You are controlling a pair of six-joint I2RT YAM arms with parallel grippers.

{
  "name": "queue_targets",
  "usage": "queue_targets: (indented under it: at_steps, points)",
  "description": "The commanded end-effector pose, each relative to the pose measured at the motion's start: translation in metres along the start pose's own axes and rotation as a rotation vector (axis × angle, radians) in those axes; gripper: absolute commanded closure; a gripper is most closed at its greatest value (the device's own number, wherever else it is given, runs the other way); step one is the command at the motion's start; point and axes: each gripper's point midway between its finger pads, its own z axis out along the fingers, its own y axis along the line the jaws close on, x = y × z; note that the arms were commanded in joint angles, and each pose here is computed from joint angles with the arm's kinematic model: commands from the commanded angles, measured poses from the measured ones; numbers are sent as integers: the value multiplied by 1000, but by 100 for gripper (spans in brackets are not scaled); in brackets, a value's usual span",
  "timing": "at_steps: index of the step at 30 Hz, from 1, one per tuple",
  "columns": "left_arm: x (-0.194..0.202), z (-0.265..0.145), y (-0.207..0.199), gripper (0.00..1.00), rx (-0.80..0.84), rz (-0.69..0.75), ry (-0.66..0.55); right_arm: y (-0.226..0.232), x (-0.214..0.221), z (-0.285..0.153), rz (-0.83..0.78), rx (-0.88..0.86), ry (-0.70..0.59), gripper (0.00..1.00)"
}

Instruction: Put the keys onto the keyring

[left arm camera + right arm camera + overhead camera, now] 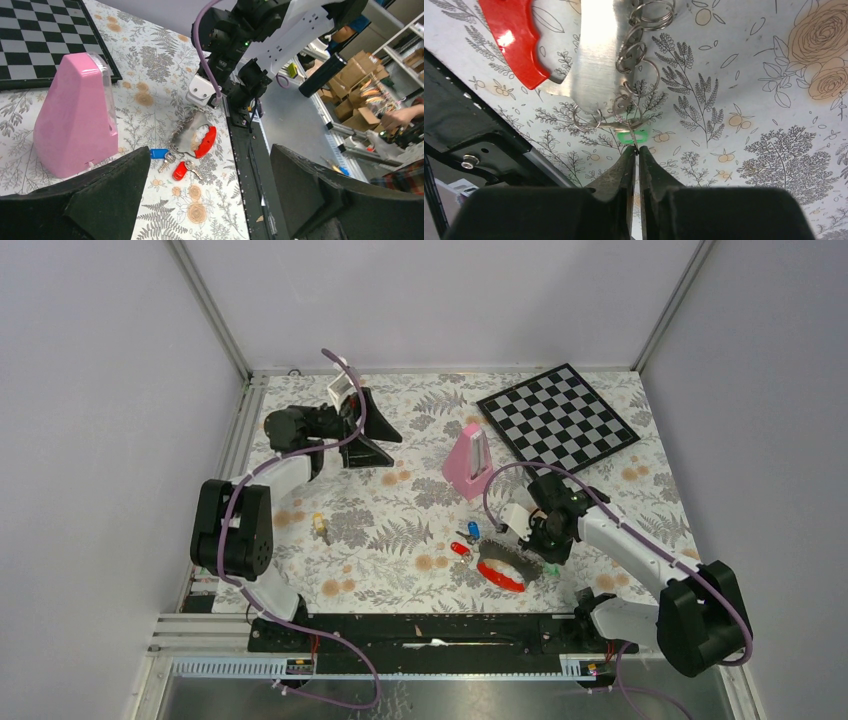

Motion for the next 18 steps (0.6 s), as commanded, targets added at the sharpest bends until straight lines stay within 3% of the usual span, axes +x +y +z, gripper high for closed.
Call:
queue_targets:
  at_steps: [1, 11, 18]
  points:
    - [-12, -13, -5, 1, -21, -58, 38, -10, 6, 3, 7, 36, 35, 83]
    - [-31, -15, -22, 1, -49, -19, -47, -18, 1, -10, 75, 81, -8, 48]
    - [-61, -20, -16, 1, -68, -126, -166, -22, -34, -21, 115, 69, -147, 45]
